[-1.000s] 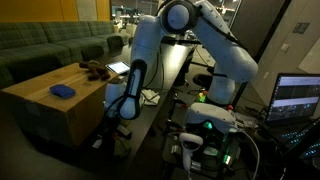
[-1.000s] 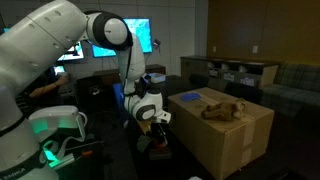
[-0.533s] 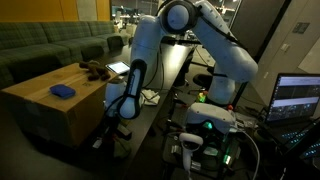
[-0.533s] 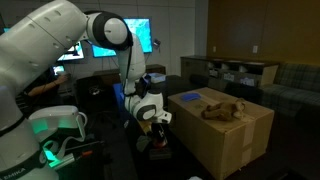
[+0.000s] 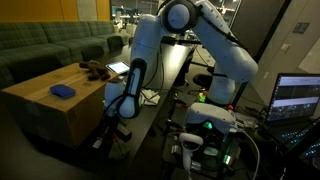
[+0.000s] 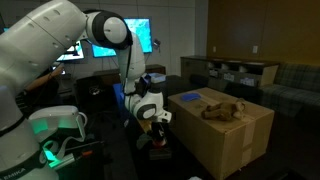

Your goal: Switch between the objects on the box and on the table

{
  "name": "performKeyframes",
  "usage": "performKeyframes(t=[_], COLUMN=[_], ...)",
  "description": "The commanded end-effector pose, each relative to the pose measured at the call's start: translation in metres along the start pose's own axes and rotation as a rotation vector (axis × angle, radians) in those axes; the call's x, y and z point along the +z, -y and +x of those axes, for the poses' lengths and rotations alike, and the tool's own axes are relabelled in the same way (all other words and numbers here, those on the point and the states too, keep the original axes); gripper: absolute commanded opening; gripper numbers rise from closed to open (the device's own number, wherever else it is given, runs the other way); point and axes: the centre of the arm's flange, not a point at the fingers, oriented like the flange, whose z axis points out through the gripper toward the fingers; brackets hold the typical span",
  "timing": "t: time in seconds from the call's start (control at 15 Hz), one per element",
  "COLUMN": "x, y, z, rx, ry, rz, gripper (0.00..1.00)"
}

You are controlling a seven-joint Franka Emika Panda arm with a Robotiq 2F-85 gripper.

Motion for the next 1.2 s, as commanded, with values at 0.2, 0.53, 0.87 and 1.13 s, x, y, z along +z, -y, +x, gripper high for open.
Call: performKeyframes(t=[0.2, 0.53, 0.87, 1.13], x=[-0.090, -0.164, -0.242, -0.305], y=[-0.011, -0.021, -0.021, -0.018], z=[-0.001, -0.002, 0.014, 0.042], rx=[-0.082, -0.126, -0.103, -0.051], ry=[0.133, 0.206, 0.166, 0.037], rz=[0.099, 0.138, 0.153, 0.122], gripper=[0.03, 0.03, 0.03, 0.03])
